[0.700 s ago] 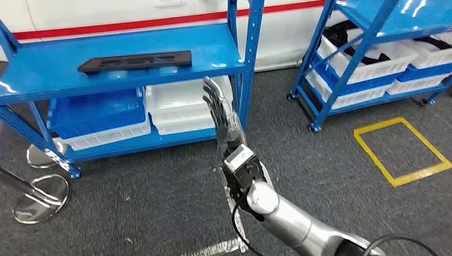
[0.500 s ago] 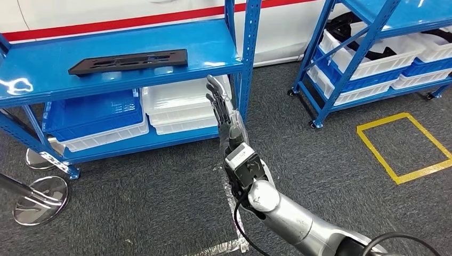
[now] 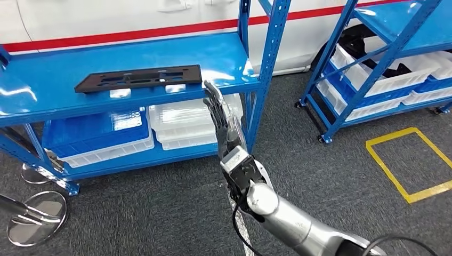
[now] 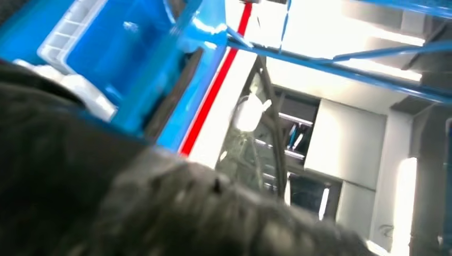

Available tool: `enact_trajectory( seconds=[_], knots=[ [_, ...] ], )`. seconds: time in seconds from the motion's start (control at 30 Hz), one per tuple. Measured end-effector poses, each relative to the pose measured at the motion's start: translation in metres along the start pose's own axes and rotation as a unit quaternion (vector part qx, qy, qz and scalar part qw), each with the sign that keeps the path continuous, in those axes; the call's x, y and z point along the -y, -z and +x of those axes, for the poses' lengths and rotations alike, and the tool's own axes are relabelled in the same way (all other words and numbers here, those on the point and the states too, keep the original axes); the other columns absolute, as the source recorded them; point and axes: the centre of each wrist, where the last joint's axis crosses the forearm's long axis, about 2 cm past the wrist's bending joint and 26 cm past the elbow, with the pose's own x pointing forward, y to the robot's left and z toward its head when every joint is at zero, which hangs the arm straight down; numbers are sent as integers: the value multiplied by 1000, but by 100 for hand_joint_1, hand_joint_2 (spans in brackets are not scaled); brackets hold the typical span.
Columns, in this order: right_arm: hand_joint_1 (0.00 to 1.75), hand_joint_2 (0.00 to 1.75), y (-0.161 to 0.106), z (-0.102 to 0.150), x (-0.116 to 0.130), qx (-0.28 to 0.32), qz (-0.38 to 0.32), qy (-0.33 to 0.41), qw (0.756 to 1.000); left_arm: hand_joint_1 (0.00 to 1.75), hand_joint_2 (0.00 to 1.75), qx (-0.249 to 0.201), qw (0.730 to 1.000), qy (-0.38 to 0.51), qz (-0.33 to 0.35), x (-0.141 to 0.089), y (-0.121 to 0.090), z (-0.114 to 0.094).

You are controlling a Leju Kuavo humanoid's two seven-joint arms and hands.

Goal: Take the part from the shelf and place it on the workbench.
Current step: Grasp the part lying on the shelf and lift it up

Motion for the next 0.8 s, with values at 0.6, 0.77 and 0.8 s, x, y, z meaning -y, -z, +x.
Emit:
enact_trajectory(
  seconds=[0.6,0.77,0.8],
  knots=[
    [0,0,-2,-6,-1,-22,30,21,999,0,0,-2,1000,11,-4,2,2,6],
    [0,0,-2,-9,-1,-26,34,27,999,0,0,-5,1000,17,-1,2,2,4],
    [0,0,-2,-9,-1,-27,35,27,999,0,0,-5,1000,18,0,2,2,4]
  ],
)
